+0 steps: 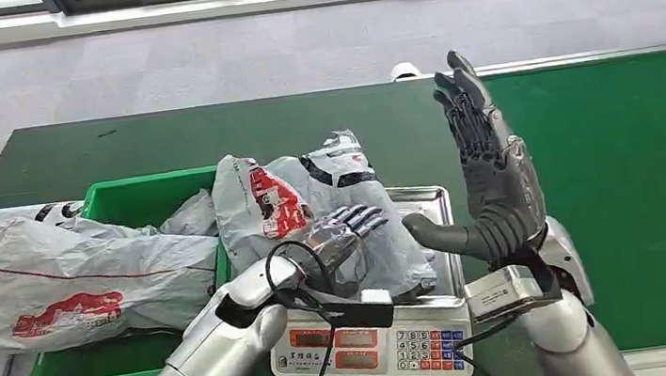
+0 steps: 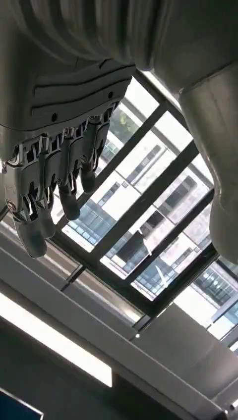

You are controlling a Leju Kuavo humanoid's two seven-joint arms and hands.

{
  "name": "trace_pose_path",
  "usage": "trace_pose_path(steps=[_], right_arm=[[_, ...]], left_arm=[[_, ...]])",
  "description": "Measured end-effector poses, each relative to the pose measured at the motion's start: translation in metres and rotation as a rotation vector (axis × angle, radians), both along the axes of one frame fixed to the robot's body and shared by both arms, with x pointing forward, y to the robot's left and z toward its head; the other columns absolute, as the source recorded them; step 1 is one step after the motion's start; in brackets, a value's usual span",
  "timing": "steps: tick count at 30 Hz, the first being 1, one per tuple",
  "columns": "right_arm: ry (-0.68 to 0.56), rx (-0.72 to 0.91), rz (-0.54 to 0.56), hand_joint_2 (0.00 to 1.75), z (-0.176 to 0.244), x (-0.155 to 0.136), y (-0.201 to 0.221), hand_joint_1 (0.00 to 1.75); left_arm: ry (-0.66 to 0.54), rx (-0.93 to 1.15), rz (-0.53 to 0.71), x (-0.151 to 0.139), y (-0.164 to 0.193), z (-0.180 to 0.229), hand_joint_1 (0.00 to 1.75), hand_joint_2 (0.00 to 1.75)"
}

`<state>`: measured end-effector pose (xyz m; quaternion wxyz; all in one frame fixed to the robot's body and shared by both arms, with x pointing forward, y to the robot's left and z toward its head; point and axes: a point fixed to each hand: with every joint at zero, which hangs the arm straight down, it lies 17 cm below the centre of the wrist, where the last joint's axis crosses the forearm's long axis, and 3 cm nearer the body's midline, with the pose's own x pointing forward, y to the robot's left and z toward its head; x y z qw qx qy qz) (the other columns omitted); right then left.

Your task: Moved the parcel from conveyor to table for the left to box.

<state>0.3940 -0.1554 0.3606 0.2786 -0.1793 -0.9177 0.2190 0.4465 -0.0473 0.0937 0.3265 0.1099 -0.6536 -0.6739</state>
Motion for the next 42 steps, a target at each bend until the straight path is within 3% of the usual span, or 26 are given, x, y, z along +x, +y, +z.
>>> trace_pose_path(steps=[18,27,28,38,42], right_arm=[[0.015,-0.015,-0.012,1.75,-0.009,-0.003,0.004,0.0],[0.037,-0.031,0.006,1.75,-0.011,-0.002,0.014,0.0],[0.037,-0.03,0.005,1.75,-0.009,-0.001,0.016,0.0],[0.05,-0.013,0.001,1.75,-0.003,0.001,0.027,0.0],[0.058,-0.007,0.023,1.75,0.0,0.001,0.036,0.0]], left_arm=[[0.032,0.092,-0.029,0.003,0.0,-0.016,0.0,1.75],[0.108,0.232,-0.038,0.002,0.019,-0.052,0.0,1.75],[0.115,0.241,-0.036,0.003,0.021,-0.055,1.75,1.75],[0.227,0.291,-0.115,-0.013,0.029,-0.074,1.75,1.75],[0.281,0.294,-0.18,-0.012,0.03,-0.059,1.75,1.75]])
